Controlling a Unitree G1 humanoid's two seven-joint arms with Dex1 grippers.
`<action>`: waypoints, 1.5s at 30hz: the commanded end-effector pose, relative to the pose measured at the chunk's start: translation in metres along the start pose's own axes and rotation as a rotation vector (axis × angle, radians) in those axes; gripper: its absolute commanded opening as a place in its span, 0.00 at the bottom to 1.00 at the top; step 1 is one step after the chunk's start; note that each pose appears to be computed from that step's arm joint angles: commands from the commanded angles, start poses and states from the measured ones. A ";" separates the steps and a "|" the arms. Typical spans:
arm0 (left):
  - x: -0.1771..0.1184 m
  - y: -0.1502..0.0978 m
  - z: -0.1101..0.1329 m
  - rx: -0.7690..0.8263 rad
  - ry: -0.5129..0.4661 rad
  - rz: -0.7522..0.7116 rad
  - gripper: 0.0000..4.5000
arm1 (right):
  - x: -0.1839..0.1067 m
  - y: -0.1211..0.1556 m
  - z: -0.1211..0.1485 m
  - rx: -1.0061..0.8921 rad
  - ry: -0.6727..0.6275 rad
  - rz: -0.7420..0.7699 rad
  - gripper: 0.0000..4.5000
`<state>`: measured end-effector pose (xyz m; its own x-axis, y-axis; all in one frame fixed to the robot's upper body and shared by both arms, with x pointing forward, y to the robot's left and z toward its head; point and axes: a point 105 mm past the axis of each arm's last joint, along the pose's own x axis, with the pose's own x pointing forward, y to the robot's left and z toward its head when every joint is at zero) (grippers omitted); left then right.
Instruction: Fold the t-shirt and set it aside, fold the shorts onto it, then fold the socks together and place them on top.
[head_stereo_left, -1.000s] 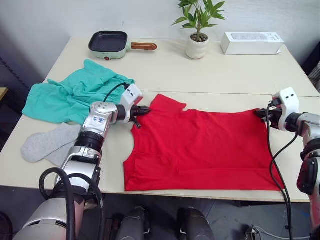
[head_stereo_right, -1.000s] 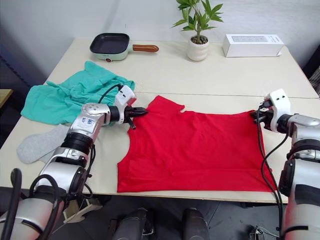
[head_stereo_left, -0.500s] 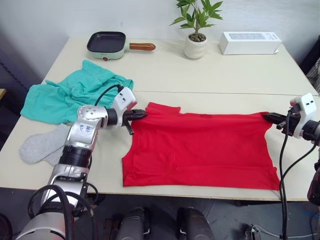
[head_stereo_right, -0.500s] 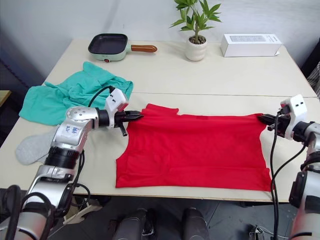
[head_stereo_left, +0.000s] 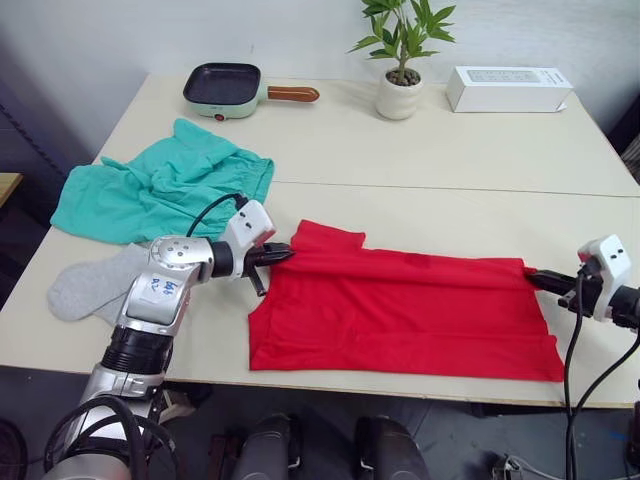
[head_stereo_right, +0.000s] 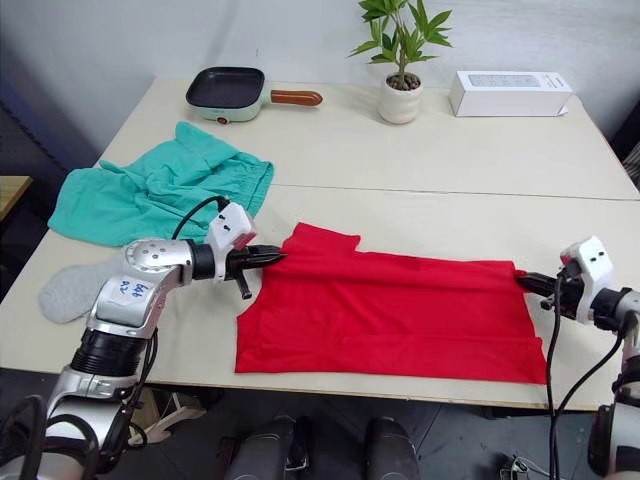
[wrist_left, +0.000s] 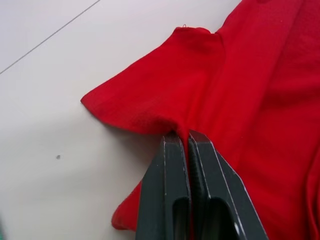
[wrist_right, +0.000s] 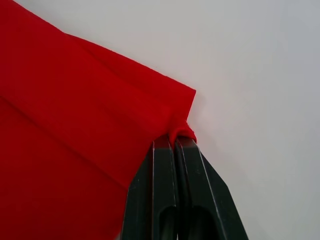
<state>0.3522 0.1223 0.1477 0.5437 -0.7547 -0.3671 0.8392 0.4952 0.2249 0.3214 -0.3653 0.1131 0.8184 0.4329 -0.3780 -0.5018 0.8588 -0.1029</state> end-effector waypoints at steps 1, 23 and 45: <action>-0.009 0.001 0.005 0.000 0.008 -0.010 0.00 | -0.008 -0.003 0.000 0.004 0.008 -0.029 0.04; 0.030 0.057 0.041 -0.282 0.071 -0.014 0.94 | -0.021 -0.010 0.051 -0.132 0.077 0.051 1.00; 0.093 0.022 -0.003 -0.251 0.145 -0.101 0.25 | -0.012 -0.010 0.034 -0.123 0.201 0.097 0.48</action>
<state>0.4295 0.0662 0.1356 0.4826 -0.7427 -0.4642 0.8402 0.5423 0.0059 0.3290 -0.3618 0.1421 0.6867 0.4582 -0.5643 -0.6314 0.7607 -0.1506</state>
